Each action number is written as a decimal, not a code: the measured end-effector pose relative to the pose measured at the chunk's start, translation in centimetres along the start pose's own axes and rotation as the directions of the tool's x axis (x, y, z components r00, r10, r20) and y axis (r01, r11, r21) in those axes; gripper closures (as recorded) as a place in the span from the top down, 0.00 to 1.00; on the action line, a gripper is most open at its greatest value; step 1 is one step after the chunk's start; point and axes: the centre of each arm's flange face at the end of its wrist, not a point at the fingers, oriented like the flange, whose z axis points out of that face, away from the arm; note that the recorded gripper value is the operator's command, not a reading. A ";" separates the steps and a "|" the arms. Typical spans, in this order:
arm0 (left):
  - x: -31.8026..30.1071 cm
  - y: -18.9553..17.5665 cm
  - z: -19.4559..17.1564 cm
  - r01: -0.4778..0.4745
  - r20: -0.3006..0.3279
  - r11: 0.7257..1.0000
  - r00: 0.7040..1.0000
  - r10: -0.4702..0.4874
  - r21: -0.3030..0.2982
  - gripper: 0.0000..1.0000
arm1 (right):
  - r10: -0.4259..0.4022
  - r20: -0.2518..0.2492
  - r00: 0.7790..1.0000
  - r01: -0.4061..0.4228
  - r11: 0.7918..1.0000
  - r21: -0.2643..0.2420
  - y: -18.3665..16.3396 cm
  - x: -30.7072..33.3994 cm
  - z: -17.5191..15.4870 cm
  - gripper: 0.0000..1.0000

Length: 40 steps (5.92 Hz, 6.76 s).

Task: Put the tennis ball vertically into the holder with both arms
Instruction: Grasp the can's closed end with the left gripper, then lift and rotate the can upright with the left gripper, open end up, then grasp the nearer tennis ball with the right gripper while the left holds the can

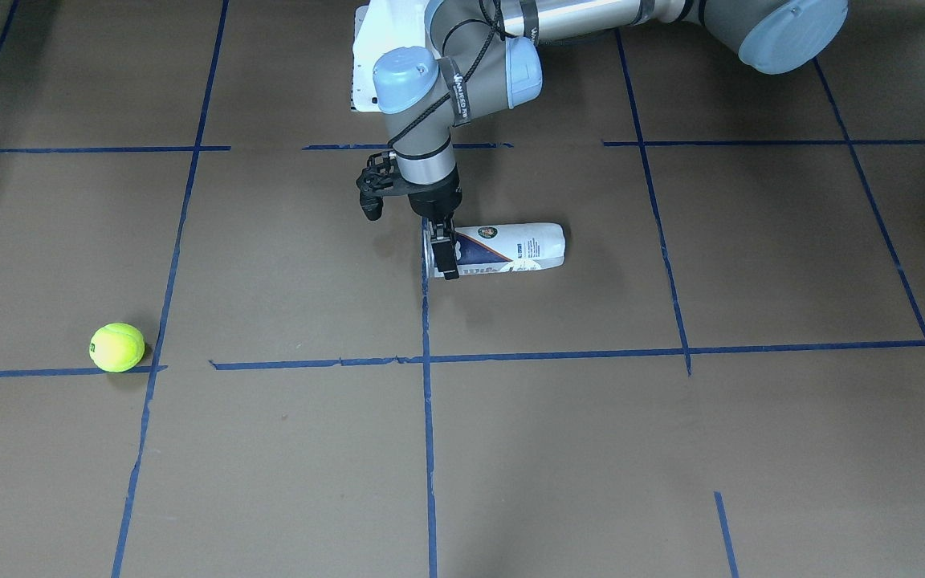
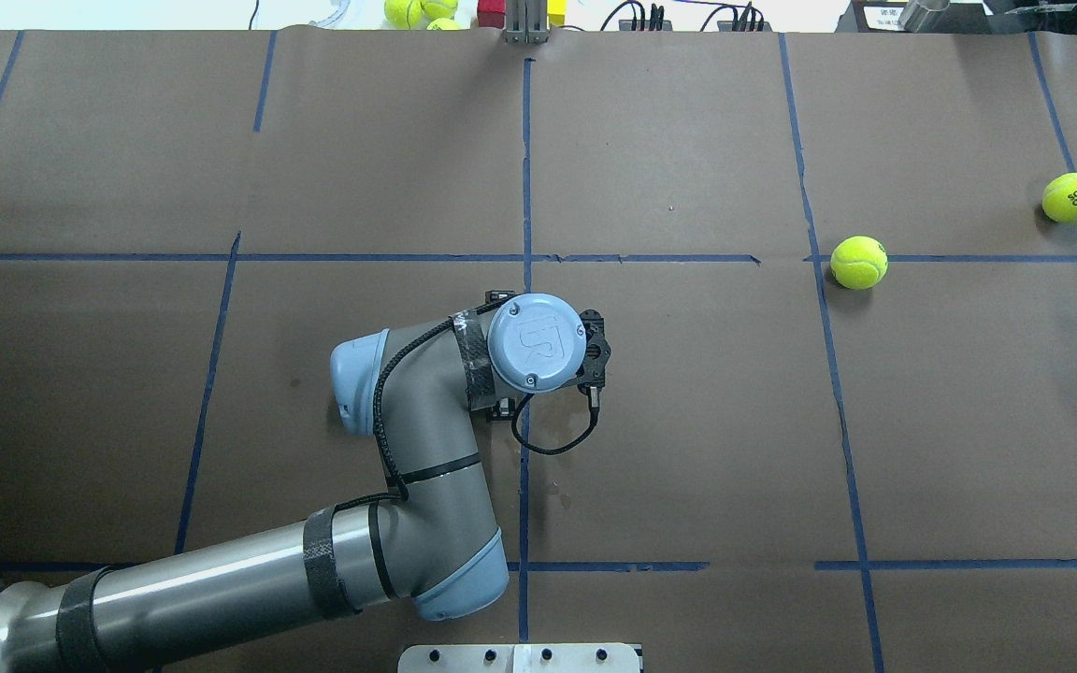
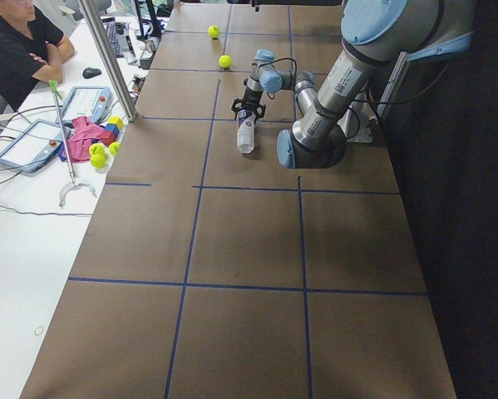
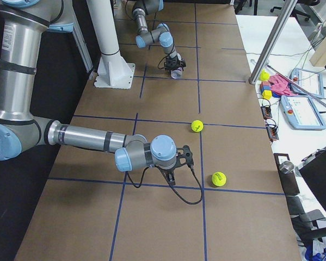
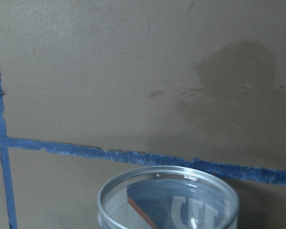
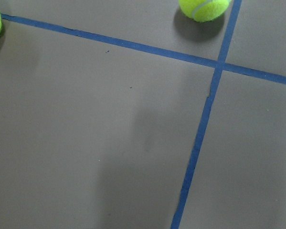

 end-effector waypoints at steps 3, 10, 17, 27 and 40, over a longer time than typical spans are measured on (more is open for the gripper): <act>0.1 0.0 0.2 -0.002 -0.001 1.000 1.000 0.002 -0.004 0.75 | 0.000 0.000 1.000 0.000 1.000 0.000 0.1 0.0 0.0 1.00; -2.2 2.0 -14.1 0.165 0.042 0.837 0.975 -0.218 0.522 0.75 | 0.015 0.028 0.999 -0.016 0.999 0.045 -1.6 -2.1 -1.4 1.00; 1.4 10.2 -9.1 0.340 -0.300 0.101 0.911 -0.284 0.935 0.77 | 0.099 0.110 0.989 -0.118 0.976 0.180 -9.1 -11.3 -3.3 1.00; 2.2 12.8 -1.2 0.317 -0.300 0.019 0.914 -0.273 0.948 0.79 | 0.188 0.055 0.981 -0.195 0.960 0.201 -17.8 -22.6 3.5 1.00; 3.3 13.2 -0.8 0.321 -0.311 -0.005 0.913 -0.263 0.947 0.83 | 0.135 -0.092 0.987 -0.121 0.983 0.139 -21.1 -28.8 18.2 0.99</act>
